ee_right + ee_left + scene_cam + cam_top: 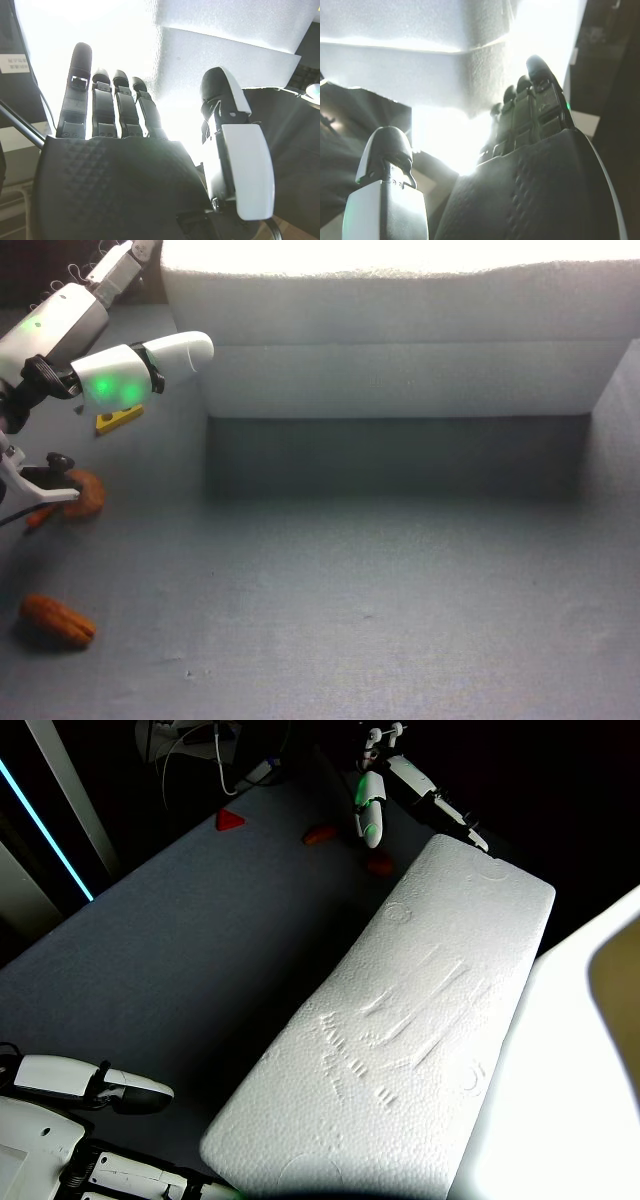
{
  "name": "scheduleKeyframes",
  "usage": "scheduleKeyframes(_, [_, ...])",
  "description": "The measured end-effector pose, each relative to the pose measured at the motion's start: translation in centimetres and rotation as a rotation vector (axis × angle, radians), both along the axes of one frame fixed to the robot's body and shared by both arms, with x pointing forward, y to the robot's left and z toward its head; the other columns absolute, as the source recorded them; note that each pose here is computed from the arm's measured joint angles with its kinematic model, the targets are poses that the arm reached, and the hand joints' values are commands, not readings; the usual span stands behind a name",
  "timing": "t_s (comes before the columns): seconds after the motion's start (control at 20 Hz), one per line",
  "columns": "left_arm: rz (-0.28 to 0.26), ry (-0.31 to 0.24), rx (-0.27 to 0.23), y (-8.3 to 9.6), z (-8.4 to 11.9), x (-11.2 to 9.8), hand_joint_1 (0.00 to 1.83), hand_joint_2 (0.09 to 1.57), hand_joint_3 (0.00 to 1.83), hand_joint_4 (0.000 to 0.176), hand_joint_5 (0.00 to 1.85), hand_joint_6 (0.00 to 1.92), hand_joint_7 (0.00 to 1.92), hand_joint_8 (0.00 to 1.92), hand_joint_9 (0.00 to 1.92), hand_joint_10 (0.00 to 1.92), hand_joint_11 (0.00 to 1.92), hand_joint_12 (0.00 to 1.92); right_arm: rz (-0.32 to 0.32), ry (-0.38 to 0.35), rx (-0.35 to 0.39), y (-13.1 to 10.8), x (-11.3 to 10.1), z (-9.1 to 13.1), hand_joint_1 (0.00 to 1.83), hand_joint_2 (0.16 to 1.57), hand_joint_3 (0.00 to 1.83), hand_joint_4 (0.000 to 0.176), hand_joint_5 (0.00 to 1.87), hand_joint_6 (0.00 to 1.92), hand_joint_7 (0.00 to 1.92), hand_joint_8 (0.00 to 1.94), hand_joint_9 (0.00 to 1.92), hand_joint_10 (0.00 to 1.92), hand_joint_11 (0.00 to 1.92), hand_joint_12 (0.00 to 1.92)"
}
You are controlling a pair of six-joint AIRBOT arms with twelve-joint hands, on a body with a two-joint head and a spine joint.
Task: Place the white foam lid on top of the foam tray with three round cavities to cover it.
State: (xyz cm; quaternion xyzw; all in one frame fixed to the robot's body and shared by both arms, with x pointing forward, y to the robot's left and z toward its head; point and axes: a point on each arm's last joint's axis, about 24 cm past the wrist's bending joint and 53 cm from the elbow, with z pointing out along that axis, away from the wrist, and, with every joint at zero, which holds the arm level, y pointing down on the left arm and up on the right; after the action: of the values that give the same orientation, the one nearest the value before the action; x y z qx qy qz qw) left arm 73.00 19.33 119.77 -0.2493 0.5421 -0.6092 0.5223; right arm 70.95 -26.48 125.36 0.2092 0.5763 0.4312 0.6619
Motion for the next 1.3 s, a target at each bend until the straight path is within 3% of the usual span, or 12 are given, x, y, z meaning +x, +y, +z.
scheduleKeyframes(0.15, [0.000,0.000,0.000,0.0,0.0,0.0,0.39,1.13,0.00,0.043,0.00,0.00,0.00,0.00,0.00,0.00,0.00,0.45,0.001,0.000,0.001,0.0,0.0,0.0,0.47,1.31,0.01,0.009,0.00,0.00,0.00,0.00,0.00,0.00,0.00,1.15])
scheduleKeyframes(0.35, [0.000,0.000,0.000,0.0,0.0,0.0,0.42,1.13,0.00,0.032,0.00,0.00,0.00,0.00,0.00,0.00,0.00,0.47,0.001,0.001,0.002,0.1,0.0,-0.1,0.43,1.32,0.00,0.009,0.00,0.00,0.00,0.00,0.00,0.00,0.00,0.80])
scheduleKeyframes(0.4, [0.000,0.000,0.000,0.0,0.0,0.0,0.40,1.12,0.00,0.051,0.00,0.00,0.00,0.00,0.00,0.00,0.00,0.52,0.002,0.001,0.003,0.1,0.0,-0.1,0.41,1.33,0.00,0.006,0.00,0.00,0.00,0.00,0.00,0.00,0.00,0.88])
scheduleKeyframes(0.5, [0.000,0.000,0.000,0.0,0.0,0.0,0.40,1.12,0.00,0.044,0.00,0.00,0.00,0.00,0.00,0.00,0.00,0.49,0.002,0.000,0.002,0.1,0.0,-0.1,0.41,1.33,0.00,0.010,0.00,0.00,0.00,0.00,0.00,0.00,0.00,1.15])
scheduleKeyframes(0.65, [0.000,-0.001,0.000,0.0,0.0,0.0,0.42,1.13,0.00,0.033,0.00,0.00,0.00,0.00,0.00,0.00,0.00,0.19,0.003,0.000,0.003,0.2,0.0,-0.1,0.43,1.32,0.00,0.012,0.00,0.00,0.00,0.00,0.00,0.00,0.00,1.16])
scheduleKeyframes(0.85, [0.002,0.004,0.002,0.1,-0.3,0.0,0.41,1.12,0.00,0.022,0.00,0.00,0.00,0.00,0.00,0.00,0.00,0.17,0.008,0.002,0.014,0.4,0.0,-0.3,0.43,1.31,0.00,0.030,0.00,0.00,0.00,0.00,0.00,0.00,0.00,1.23])
scheduleKeyframes(0.95, [0.003,-0.005,0.044,0.9,-0.3,-0.9,0.42,1.12,0.00,0.018,0.00,0.00,0.00,0.00,0.00,0.00,0.00,0.17,-0.024,-0.004,-0.068,-1.6,-1.6,0.2,0.45,1.30,0.00,0.035,0.00,0.00,0.00,0.00,0.00,0.00,0.00,1.28])
scheduleKeyframes(1.0, [0.015,0.008,0.051,1.4,-0.6,-0.7,0.44,1.13,0.00,0.015,0.00,0.00,0.00,0.00,0.00,0.00,0.00,0.12,-0.060,-0.006,-0.043,-2.8,-1.3,0.5,0.43,1.31,0.00,0.029,0.00,0.00,0.00,0.00,0.00,0.00,0.00,1.28])
scheduleKeyframes(1.05, [0.027,0.015,0.037,1.7,-0.6,-0.5,0.44,1.13,0.00,0.015,0.00,0.00,0.00,0.00,0.00,0.00,0.00,0.11,-0.104,-0.032,-0.010,-4.4,-1.2,1.5,0.45,1.28,0.01,0.026,0.00,0.00,0.00,0.00,0.00,0.00,0.00,0.34])
scheduleKeyframes(1.1, [0.027,0.014,0.040,1.7,-0.6,-0.5,0.44,1.13,0.00,0.012,0.00,0.00,0.00,0.00,0.00,0.00,0.00,0.18,-0.112,-0.039,-0.012,-4.7,-1.3,1.8,0.39,1.30,0.02,0.031,0.00,0.00,0.00,0.00,0.00,0.00,0.00,0.07])
scheduleKeyframes(1.2, [0.017,0.008,0.047,1.4,-0.6,-0.6,0.49,1.13,0.00,0.004,0.00,0.00,0.00,0.00,0.00,0.00,0.00,0.04,-0.093,-0.041,-0.022,-4.1,-1.5,1.8,0.35,1.29,0.01,0.052,0.00,0.00,0.00,0.00,0.00,0.00,0.00,0.00])
scheduleKeyframes(1.3, [0.019,0.008,0.045,1.5,-0.6,-0.6,0.47,1.12,0.00,0.028,0.00,0.00,0.00,0.00,0.00,0.00,0.00,0.02,-0.075,-0.033,-0.038,-3.4,-1.6,1.4,0.33,1.31,0.02,0.057,0.00,0.00,0.00,0.00,0.00,0.00,0.00,0.00])
